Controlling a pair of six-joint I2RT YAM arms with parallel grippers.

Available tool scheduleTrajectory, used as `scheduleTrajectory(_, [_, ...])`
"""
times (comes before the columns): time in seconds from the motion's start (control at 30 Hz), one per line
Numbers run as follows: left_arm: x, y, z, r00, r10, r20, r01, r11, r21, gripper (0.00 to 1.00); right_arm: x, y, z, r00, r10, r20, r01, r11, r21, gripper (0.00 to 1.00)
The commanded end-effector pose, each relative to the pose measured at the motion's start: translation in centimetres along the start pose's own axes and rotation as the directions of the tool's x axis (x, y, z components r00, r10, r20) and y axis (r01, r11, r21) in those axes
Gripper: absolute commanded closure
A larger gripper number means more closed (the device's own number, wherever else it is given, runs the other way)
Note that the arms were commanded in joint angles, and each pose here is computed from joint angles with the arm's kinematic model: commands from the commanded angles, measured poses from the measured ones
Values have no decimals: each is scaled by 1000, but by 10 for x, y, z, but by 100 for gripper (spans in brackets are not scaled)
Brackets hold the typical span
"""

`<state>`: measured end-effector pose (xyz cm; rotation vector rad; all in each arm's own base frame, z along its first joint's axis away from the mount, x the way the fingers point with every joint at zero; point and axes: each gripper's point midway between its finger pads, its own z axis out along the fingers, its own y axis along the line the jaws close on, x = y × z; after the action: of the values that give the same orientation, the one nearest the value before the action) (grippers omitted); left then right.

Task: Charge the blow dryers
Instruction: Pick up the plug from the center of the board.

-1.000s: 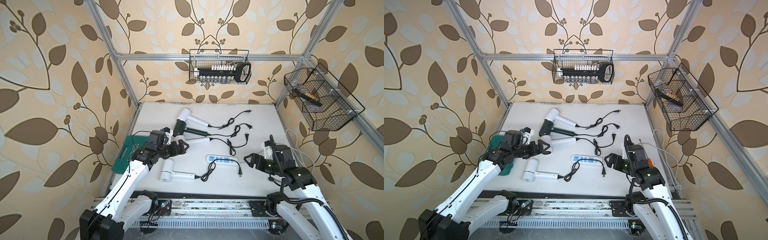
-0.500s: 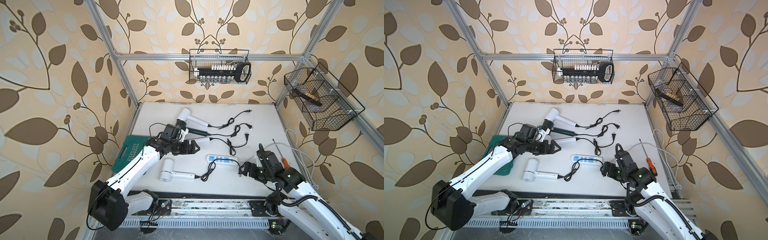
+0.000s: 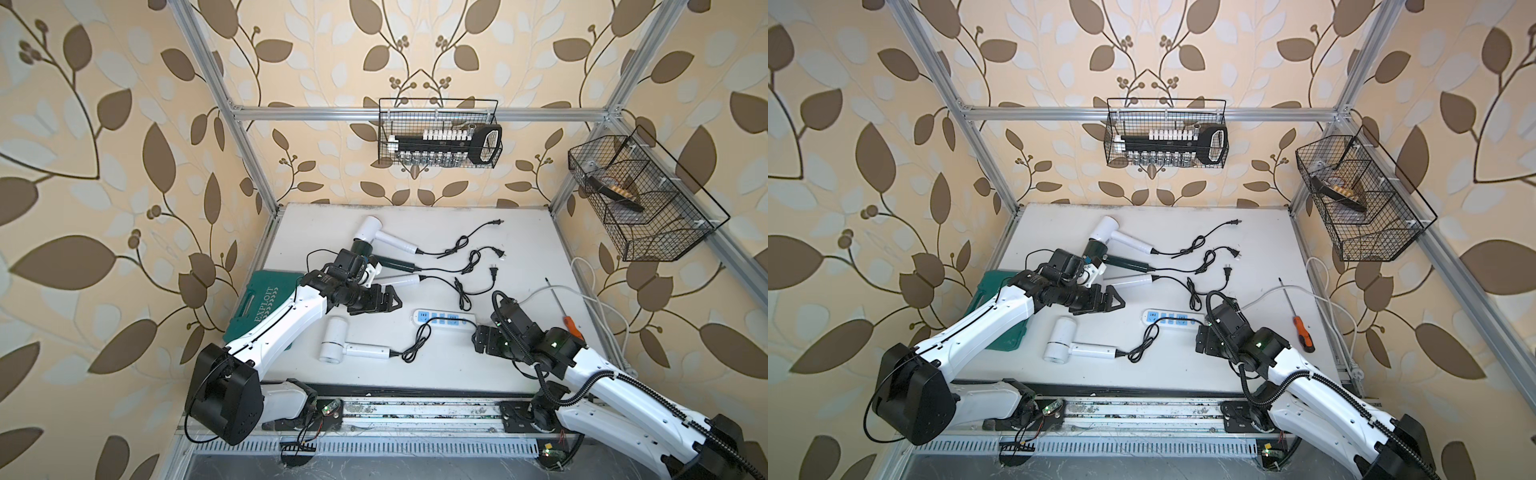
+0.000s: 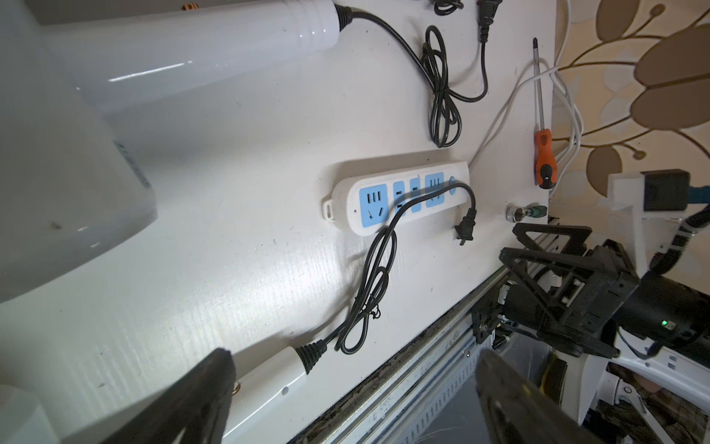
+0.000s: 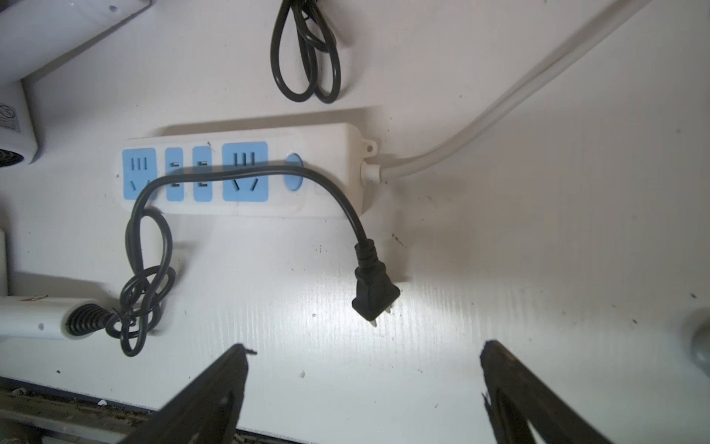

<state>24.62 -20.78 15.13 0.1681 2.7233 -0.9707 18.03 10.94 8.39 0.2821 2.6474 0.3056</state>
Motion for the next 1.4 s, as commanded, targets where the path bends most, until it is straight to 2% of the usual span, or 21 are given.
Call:
scheduleTrajectory(0.0, [0, -4, 0, 1000, -4, -14, 4, 1000, 0, 1, -1, -1, 6, 999, -19, 34, 19, 1000, 9, 8])
scheduleTrajectory(0.17, [6, 1, 6, 997, -36, -66, 35, 999, -16, 1, 6, 3, 10, 998, -53, 30, 53, 999, 9, 12])
scheduleTrajectory(0.4, [12, -1, 5, 997, -30, -66, 31, 999, 12, 1, 8, 0, 21, 994, -104, 39, 101, 992, 80, 18])
scheduleTrajectory(0.63, [15, -5, 4, 997, -39, -62, 42, 998, 43, 1, -5, 10, 27, 991, -113, 76, 109, 992, 65, 45])
scheduleTrajectory(0.8, [17, -4, 4, 996, -55, -68, 58, 997, 42, 1, -9, 5, 39, 999, -40, 20, 39, 999, 23, 57])
scheduleTrajectory(0.93, [15, -7, 3, 996, -56, -62, 59, 997, 46, 1, -11, 1, 47, 1000, 6, -13, -6, 1000, -12, 58])
scheduleTrajectory(1.17, [15, -5, 4, 996, -66, -66, 68, 997, 37, 1, -4, 7, 58, 998, -7, -62, 4, 999, -39, 61])
scheduleTrajectory(1.37, [16, -4, 4, 995, -70, -69, 73, 997, 35, 1, 0, 3, 63, 998, 5, -56, -7, 999, -37, 62])
